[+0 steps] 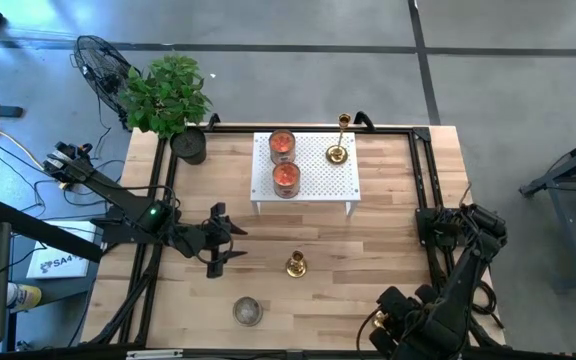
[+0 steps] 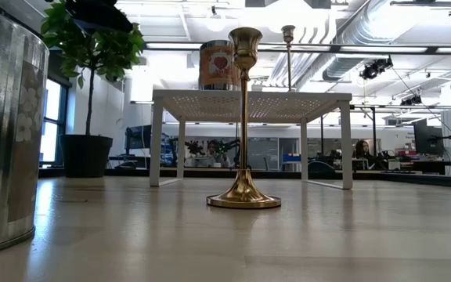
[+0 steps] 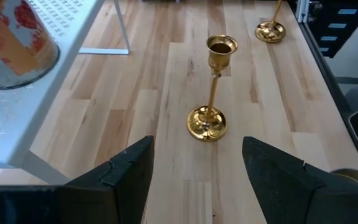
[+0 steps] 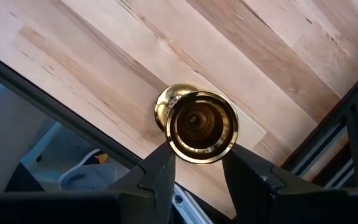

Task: Pick & Place candle stick holders
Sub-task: Put the bottom gold candle holder on the shelf

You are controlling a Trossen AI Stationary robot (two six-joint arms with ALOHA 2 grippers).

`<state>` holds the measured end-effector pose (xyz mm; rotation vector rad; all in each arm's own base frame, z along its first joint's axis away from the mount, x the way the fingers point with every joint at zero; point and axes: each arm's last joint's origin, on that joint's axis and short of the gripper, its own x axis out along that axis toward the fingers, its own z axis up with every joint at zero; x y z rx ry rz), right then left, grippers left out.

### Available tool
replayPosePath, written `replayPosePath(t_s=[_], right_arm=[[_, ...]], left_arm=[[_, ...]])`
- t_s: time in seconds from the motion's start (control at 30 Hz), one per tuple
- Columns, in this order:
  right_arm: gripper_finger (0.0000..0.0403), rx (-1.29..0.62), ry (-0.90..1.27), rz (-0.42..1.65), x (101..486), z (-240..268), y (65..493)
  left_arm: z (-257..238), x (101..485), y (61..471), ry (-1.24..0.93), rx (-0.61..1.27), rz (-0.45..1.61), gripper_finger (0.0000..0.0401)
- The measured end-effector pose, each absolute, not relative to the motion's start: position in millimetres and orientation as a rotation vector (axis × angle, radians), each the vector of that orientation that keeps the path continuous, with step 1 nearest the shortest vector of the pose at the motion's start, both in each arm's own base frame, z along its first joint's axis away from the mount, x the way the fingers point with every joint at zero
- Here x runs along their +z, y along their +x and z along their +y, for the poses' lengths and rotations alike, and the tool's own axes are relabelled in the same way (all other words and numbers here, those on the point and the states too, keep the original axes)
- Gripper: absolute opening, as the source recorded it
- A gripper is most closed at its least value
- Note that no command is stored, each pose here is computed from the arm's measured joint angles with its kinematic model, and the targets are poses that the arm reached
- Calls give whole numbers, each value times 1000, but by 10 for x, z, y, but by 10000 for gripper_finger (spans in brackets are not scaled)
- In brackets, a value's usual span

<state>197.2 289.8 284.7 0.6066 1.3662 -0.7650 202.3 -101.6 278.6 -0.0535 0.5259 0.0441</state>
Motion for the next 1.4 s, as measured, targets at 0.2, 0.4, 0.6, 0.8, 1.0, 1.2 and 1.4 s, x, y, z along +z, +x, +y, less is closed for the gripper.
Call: replayPosePath(t_s=[0.2, 0.4, 0.6, 0.8, 1.0, 1.2, 1.4], right_arm=[[127, -774, 594, 1359, 2849, 2887, 1967], [127, -774, 588, 1345, 2849, 2883, 1970], [127, -762, 574, 1350, 2848, 2883, 1970], [127, -761, 574, 1351, 2848, 2884, 1970], [127, -761, 575, 1351, 2848, 2884, 1970], [127, -761, 575, 1352, 2848, 2885, 1970], [127, -757, 586, 1371, 2846, 2893, 1969]], left_arm=[[-1020, 2785, 2022, -57, 31, 530, 239], [-1020, 2785, 2022, -57, 30, 531, 239], [-1020, 2785, 2022, -57, 30, 531, 239], [-1020, 2785, 2022, -57, 30, 531, 239], [-1020, 2785, 2022, -57, 30, 531, 239], [-1020, 2785, 2022, -57, 30, 531, 239], [-1020, 2785, 2022, -57, 30, 531, 239]])
